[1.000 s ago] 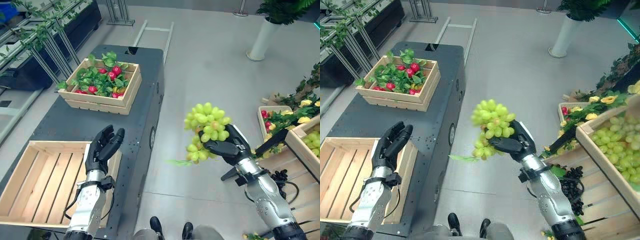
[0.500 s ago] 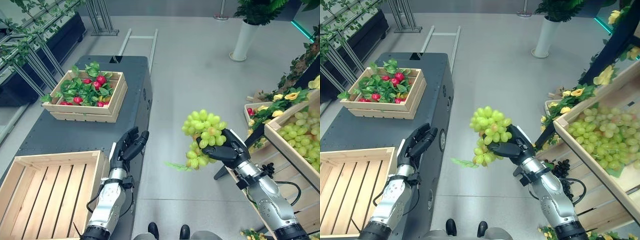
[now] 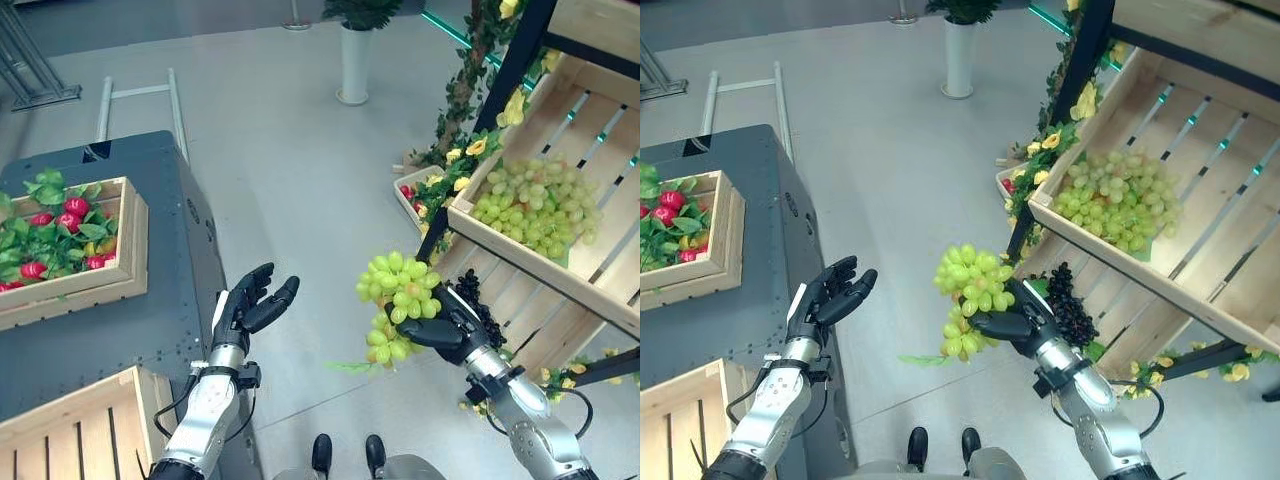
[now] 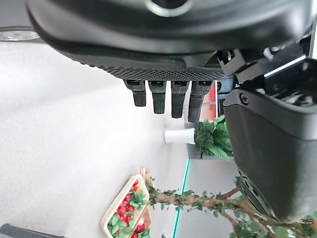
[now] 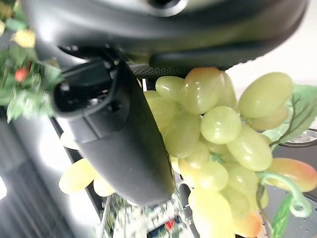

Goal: Pick up the fruits from the basket on one side to the basket on the other side

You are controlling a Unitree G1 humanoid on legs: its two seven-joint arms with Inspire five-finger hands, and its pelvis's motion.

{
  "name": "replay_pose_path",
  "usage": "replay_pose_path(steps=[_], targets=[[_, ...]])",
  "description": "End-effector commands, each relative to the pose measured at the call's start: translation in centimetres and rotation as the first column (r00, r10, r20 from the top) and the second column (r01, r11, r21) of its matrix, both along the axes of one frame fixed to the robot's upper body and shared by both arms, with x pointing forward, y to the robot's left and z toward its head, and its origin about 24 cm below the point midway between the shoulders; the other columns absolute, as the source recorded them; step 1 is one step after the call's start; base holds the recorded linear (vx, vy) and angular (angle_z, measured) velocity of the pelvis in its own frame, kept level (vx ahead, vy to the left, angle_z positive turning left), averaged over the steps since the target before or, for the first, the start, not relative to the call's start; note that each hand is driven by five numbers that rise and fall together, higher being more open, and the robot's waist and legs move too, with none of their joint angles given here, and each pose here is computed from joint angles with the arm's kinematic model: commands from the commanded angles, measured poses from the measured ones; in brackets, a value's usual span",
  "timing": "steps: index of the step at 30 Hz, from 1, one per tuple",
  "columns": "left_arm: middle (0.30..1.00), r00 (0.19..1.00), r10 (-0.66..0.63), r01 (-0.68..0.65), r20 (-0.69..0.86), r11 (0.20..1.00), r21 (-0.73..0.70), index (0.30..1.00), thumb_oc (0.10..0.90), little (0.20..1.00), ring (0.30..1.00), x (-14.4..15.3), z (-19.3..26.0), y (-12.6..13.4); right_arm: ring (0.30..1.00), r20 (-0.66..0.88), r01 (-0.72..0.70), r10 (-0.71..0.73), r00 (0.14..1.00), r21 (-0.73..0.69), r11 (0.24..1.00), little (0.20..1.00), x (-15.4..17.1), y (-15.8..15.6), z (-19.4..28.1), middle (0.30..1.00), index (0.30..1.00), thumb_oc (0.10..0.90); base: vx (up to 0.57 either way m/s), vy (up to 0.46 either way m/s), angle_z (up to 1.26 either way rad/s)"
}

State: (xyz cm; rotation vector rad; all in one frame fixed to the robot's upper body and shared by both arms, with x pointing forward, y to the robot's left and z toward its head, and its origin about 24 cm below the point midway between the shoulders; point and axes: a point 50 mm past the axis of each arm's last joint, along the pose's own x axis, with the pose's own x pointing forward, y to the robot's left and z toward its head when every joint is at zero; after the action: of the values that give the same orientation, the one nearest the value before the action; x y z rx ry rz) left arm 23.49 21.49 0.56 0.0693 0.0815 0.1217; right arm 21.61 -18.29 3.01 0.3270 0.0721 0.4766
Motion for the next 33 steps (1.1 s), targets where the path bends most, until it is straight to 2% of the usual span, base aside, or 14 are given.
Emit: replay_pose_path(steps=[1, 6, 11, 13, 16, 21, 25, 29, 33], targets=[[0.9, 0.974, 0.085, -0.092, 0.208, 0.995, 0.026, 0.9, 0.8, 0.9, 0.9, 0.9, 3.2, 1.6, 0.3, 0.433, -0.082, 0.032, 0.901, 0.097, 0.992, 0.3, 2.5, 0.9, 8.3, 0.3, 0.3, 0.4, -0.12, 0.028, -1.19], [0.9, 0.982, 0.185, -0.183, 0.021, 0.979, -0.092, 0.9, 0.8, 0.9, 0.9, 0.2, 0.2, 2.9, 0.3, 0.467, -0.132, 0.102, 0.878, 0.033, 0.991, 0.3, 2.8, 2.3, 9.0, 0.3, 0.3, 0.4, -0.07, -0.051, -0.9], [0.9, 0.93, 0.354, -0.367, -0.103, 0.91, -0.191, 0.9, 0.8, 0.9, 0.9, -0.7, -2.4, 3.5, 0.3, 0.468, -0.179, 0.161, 0.869, -0.005, 0.984, 0.3, 3.9, 3.6, 9.5, 0.3, 0.3, 0.4, -0.01, -0.263, -0.57], [0.9, 0.913, 0.38, -0.404, -0.147, 0.889, -0.214, 0.9, 0.8, 0.9, 0.9, -1.1, -3.0, 3.8, 0.3, 0.465, -0.173, 0.166, 0.87, -0.027, 0.984, 0.3, 4.4, 3.5, 10.0, 0.3, 0.3, 0.4, 0.0, -0.327, -0.75], [0.9, 0.922, 0.342, -0.379, -0.181, 0.894, -0.24, 0.9, 0.8, 0.9, 0.9, -1.6, -3.7, 3.0, 0.3, 0.49, -0.166, 0.17, 0.855, -0.052, 0.985, 0.3, 3.8, 2.6, 10.7, 0.3, 0.3, 0.4, 0.06, -0.359, -0.28], [0.9, 0.927, 0.341, -0.371, -0.154, 0.89, -0.266, 0.9, 0.8, 0.9, 0.9, -1.8, -3.6, 2.3, 0.3, 0.507, -0.203, 0.202, 0.838, -0.055, 0.978, 0.3, 3.5, 1.5, 11.5, 0.3, 0.3, 0.4, -0.01, -0.25, -0.02], [0.9, 0.949, 0.3, -0.315, -0.095, 0.899, -0.305, 0.9, 0.8, 0.9, 0.9, -0.5, -2.5, 1.3, 0.3, 0.553, -0.26, 0.257, 0.793, -0.073, 0.963, 0.3, 4.2, 1.3, 13.5, 0.3, 0.3, 0.4, -0.14, -0.087, 0.03], [0.9, 0.951, 0.288, -0.309, -0.116, 0.912, -0.268, 0.9, 0.8, 0.9, 0.9, 0.8, -2.6, 0.7, 0.3, 0.587, -0.323, 0.276, 0.761, -0.026, 0.946, 0.3, 5.0, 2.4, 15.9, 0.3, 0.3, 0.4, 0.03, 0.086, -0.09], [0.9, 0.948, 0.292, -0.313, -0.129, 0.927, -0.205, 0.9, 0.8, 0.9, 0.9, 1.1, -2.9, 1.5, 0.3, 0.593, -0.372, 0.277, 0.756, 0.04, 0.927, 0.3, 5.2, 2.5, 17.0, 0.3, 0.3, 0.4, 0.11, 0.079, -0.13]])
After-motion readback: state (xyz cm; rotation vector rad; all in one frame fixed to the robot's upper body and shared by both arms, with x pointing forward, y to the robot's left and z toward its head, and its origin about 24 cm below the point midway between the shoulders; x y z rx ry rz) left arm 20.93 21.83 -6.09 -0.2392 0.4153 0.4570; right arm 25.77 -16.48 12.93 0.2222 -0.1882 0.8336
